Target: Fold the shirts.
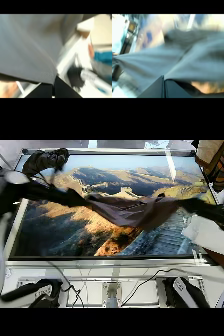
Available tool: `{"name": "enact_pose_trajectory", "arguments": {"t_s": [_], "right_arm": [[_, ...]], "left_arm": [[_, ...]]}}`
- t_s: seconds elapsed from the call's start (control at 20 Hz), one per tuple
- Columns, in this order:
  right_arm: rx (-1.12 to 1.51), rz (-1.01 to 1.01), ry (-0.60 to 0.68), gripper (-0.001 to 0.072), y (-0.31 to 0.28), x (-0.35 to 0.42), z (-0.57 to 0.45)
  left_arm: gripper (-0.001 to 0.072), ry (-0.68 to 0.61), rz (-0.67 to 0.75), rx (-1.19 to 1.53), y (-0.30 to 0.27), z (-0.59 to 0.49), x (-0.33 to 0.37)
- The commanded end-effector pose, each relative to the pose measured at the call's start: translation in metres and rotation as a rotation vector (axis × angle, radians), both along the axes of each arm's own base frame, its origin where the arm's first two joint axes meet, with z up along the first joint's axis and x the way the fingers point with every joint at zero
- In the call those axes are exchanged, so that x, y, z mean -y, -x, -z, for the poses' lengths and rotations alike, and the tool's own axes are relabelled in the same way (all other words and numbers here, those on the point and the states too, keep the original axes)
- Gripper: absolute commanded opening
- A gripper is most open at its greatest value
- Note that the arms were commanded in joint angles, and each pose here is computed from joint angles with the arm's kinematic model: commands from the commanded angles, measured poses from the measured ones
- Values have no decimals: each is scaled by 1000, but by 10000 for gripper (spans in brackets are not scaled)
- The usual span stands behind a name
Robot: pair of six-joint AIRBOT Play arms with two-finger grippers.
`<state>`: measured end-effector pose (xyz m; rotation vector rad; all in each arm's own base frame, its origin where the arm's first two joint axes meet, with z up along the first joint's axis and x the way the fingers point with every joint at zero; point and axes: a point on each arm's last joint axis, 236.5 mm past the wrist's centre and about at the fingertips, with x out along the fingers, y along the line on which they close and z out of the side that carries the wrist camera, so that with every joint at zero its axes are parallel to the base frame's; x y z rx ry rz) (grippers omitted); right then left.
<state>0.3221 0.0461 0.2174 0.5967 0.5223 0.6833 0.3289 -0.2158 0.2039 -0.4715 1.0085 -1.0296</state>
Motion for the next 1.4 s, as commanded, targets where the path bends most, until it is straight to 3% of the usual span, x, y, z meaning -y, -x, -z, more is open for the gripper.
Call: {"name": "enact_pose_trajectory", "arguments": {"t_s": [0.0,0.1,0.15,0.25,0.3,0.35,0.45,0.55,0.65,0.75,0.8,0.95,1.15,1.35], "right_arm": [[417,30,166,17,67,-47,-134],[565,122,205,16,82,-53,-191],[648,101,257,16,95,-65,-211],[622,368,419,16,70,-12,-224],[533,494,435,16,53,25,-215],[456,474,429,16,43,32,-199],[384,301,380,17,35,13,-174],[341,423,334,16,5,54,-171],[226,365,268,16,-11,61,-142],[212,111,216,16,7,17,-131],[247,123,219,16,5,15,-139],[295,195,197,16,-9,23,-153],[271,69,230,16,2,-3,-138],[362,187,221,16,-21,10,-160]], "left_arm": [[9,117,-213,588,48,-174,-13],[7,25,-473,832,67,-238,-60],[7,-98,-605,925,79,-255,-95],[6,-373,-975,870,80,-250,-194],[7,-528,-1097,756,87,-227,-236],[7,-601,-1064,660,91,-201,-239],[7,-580,-819,615,84,-172,-192],[6,-558,-836,617,48,-169,-191],[7,-551,-780,498,15,-137,-178],[7,-380,-538,437,7,-122,-111],[6,-277,-512,495,-5,-140,-90],[6,-146,-682,598,-49,-177,-102],[6,-215,-610,562,-54,-152,-96],[5,-135,-739,746,-70,-207,-113]]}}
